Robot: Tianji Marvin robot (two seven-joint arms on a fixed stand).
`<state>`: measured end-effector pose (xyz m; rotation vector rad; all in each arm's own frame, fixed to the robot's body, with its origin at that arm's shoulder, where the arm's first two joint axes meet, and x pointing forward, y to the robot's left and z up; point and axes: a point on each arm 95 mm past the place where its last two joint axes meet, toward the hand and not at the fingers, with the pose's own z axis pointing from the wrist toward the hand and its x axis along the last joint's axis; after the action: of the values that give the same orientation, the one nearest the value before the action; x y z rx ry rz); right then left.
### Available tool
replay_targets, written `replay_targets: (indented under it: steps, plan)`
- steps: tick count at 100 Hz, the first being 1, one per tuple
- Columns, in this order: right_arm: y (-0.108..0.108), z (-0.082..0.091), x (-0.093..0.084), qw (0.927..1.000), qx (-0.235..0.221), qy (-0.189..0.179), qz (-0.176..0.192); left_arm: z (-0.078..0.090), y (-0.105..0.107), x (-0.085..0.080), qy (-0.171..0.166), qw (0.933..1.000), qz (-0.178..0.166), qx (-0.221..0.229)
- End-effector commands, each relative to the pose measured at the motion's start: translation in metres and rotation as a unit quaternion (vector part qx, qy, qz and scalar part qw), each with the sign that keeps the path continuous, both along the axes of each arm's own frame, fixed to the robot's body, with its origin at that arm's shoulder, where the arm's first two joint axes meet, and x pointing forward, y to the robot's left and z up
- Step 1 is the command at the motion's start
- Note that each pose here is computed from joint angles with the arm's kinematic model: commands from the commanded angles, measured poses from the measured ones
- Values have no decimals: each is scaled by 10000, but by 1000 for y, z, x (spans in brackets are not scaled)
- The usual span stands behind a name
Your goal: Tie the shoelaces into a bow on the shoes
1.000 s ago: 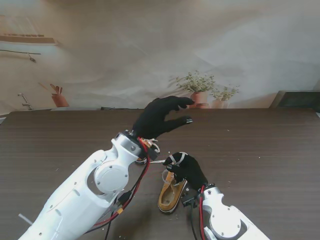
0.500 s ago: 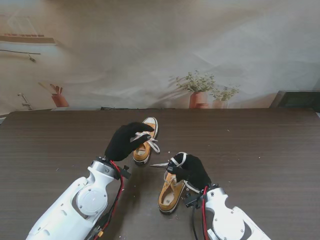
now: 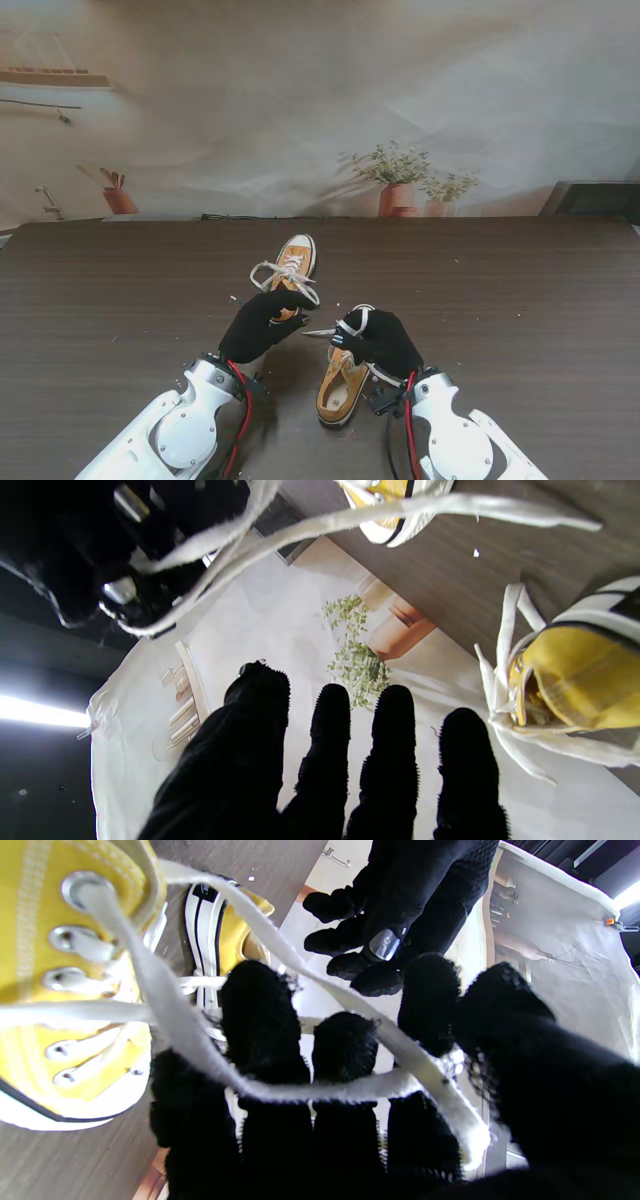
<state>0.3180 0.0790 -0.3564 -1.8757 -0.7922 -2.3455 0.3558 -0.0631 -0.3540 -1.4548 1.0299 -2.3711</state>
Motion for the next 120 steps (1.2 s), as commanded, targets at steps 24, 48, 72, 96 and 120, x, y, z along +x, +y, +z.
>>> replay_targets:
  steps: [24,48,72,96,120]
  plan:
    - [2,4,-4,9998,8,66,182,-12,-7,-13,197,9993,-294,142]
    - [5,3,-5,9996,49,181,232,-12,-7,-12,196,9993,-289,101]
    - [7,7,-5,9997,-126,18,203,-10,-12,-10,188,9989,-417,118]
    - [5,8,-3,9993,-311,-167,157,-11,-14,-17,168,9972,-712,131]
    - [8,7,-6,9987,-358,-215,296,-10,-27,-12,107,9976,-673,-74]
